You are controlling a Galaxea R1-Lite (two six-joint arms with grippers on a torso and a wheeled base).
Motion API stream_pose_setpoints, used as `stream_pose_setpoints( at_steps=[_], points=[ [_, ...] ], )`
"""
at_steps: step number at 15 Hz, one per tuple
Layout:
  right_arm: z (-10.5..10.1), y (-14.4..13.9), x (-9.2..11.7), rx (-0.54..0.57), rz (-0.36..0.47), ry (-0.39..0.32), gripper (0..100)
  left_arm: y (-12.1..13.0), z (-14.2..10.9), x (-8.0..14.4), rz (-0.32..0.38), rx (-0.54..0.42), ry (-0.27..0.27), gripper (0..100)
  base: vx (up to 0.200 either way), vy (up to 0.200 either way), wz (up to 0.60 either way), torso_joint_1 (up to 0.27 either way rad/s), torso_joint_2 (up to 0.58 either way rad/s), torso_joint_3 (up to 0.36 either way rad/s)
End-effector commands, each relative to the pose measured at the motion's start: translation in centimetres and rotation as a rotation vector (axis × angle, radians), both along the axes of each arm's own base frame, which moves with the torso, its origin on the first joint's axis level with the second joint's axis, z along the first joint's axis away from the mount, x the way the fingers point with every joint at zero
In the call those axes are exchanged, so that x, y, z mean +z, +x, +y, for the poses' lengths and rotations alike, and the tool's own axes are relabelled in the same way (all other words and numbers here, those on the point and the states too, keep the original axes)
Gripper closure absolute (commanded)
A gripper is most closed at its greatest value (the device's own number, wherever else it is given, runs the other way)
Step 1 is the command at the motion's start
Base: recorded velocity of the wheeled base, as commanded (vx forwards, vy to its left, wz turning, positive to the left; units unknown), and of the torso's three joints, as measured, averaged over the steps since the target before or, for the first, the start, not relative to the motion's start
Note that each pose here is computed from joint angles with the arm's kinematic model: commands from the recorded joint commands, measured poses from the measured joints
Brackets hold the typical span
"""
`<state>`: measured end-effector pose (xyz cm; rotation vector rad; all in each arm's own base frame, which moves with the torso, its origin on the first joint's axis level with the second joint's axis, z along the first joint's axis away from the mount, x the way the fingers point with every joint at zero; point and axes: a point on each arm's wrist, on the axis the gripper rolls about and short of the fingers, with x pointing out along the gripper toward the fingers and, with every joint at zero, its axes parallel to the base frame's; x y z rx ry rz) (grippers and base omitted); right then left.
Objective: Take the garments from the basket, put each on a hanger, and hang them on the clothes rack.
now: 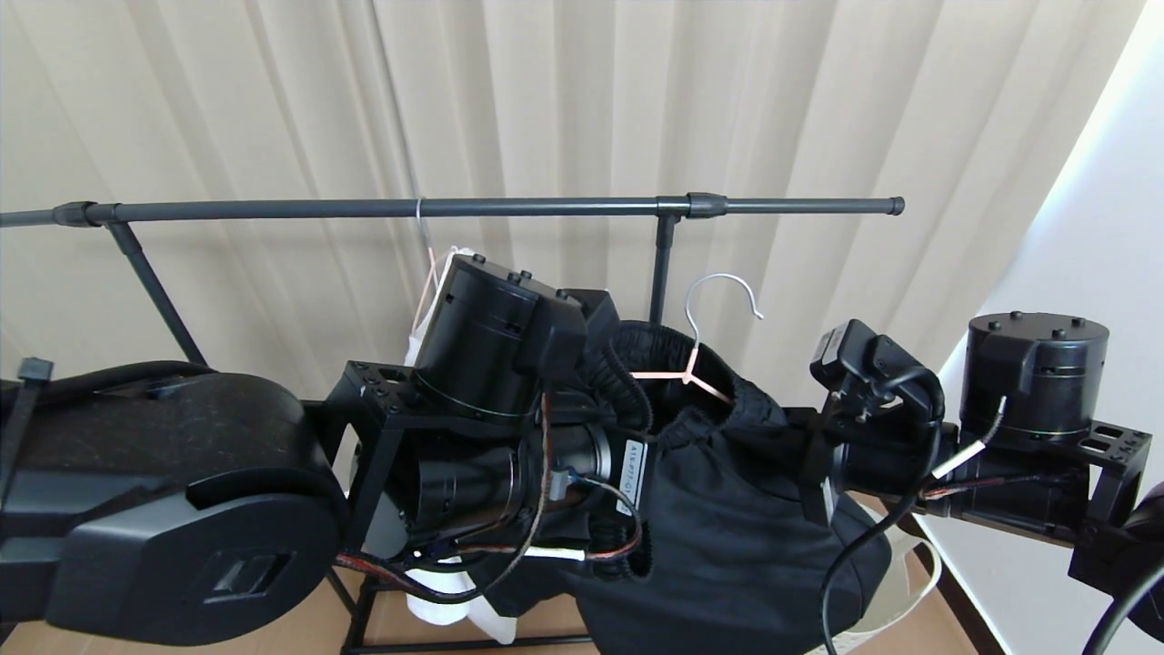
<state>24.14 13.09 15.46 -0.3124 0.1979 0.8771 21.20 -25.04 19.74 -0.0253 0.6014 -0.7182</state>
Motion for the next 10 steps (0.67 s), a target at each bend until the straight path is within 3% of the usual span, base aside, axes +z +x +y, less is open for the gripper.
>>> stream_pose_setpoints(
  at_steps=[1,5,10],
  points=[
    [0.1,0.1,-0.2,0.003,0.007,-0.003,100,0.1,-0.2,-0.1,0.001,0.004,-0.004,100,0.000,0.000,0.00,0.000,0.00,0.000],
    [-0.1,-0.3,0.3,0.004,-0.018,0.013,100,1.1,0.5,-0.3,-0.029,0.114,0.031,100,0.000,0.000,0.00,0.000,0.00,0.000],
    [-0.2,-0.3,0.1,0.006,-0.052,0.031,100,1.4,0.3,-1.1,-0.017,0.116,0.052,100,0.000,0.000,0.00,0.000,0.00,0.000]
  ],
)
